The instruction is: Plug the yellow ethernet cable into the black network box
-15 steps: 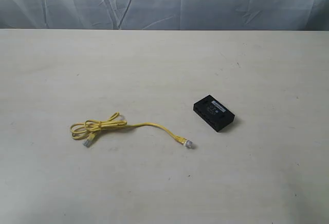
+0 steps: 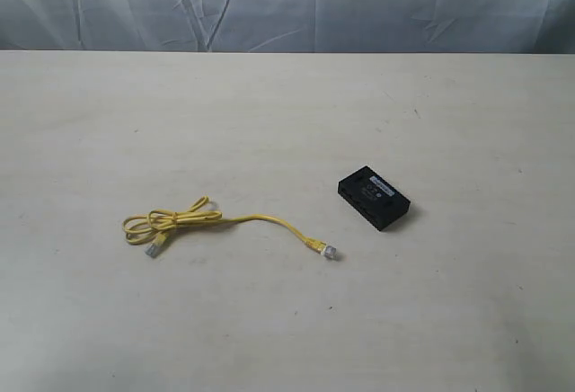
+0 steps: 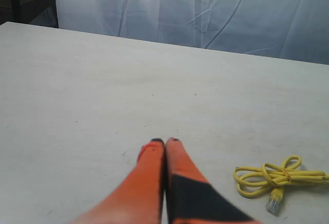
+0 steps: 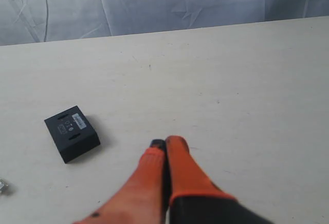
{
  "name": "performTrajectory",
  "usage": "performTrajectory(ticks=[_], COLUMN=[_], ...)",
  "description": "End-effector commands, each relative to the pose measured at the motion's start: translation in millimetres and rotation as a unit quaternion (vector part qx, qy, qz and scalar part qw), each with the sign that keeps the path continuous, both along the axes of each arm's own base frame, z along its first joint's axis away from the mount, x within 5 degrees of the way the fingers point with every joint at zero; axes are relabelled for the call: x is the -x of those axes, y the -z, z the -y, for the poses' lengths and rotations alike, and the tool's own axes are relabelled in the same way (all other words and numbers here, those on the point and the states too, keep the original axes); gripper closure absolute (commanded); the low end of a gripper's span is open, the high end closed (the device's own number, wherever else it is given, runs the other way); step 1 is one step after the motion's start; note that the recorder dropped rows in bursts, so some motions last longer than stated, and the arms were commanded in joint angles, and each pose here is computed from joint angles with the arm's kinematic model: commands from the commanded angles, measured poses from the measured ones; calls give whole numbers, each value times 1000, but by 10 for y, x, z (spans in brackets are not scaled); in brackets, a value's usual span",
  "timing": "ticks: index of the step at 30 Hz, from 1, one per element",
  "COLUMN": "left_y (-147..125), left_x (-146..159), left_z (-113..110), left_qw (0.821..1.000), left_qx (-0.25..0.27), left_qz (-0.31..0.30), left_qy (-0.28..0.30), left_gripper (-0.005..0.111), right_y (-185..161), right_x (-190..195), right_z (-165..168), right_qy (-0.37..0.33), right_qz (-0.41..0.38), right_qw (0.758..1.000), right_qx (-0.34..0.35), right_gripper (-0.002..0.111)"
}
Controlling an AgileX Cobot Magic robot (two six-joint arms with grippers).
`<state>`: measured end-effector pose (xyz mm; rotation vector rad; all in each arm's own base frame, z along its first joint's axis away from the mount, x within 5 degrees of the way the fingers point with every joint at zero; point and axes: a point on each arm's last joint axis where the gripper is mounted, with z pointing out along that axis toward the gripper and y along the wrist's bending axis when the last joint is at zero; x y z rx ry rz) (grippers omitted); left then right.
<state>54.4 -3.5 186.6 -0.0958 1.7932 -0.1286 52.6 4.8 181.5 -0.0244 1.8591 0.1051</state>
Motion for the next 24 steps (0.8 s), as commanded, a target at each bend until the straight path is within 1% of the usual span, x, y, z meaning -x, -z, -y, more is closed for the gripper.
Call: performTrajectory(ticks=[1, 3, 5, 7, 8, 14, 21, 24], left_y=[6, 6, -3, -23, -52, -232, -326, -342], left_x=[1, 1, -2, -6, -10, -19, -10, -7], left_z=[-2, -4, -19, -26, -29, -39, -43, -44], left_qw=[1000, 1000, 999, 999, 998, 989, 981, 979], left_qx=[-1, -7, -34, -46, -48, -50, -50, -49], left_qz=[5, 5, 11, 22, 38, 137, 188, 196], left_qy=[-1, -1, -4, -6, -8, -17, -22, -23], left_gripper=[107, 107, 107, 107, 107, 107, 107, 107], right_y=[3, 3, 3, 3, 3, 3, -1, -1], right_x=[0, 0, 0, 0, 0, 0, -1, -1], right_z=[4, 4, 4, 4, 4, 4, 3, 3], right_qy=[3, 3, 3, 3, 3, 3, 3, 3], right_qz=[4, 4, 4, 4, 4, 4, 6, 6], right_qw=[1000, 1000, 1000, 1000, 1000, 1000, 1000, 1000], right_qx=[0, 0, 0, 0, 0, 0, -1, -1], right_gripper=[109, 109, 109, 109, 109, 109, 109, 109])
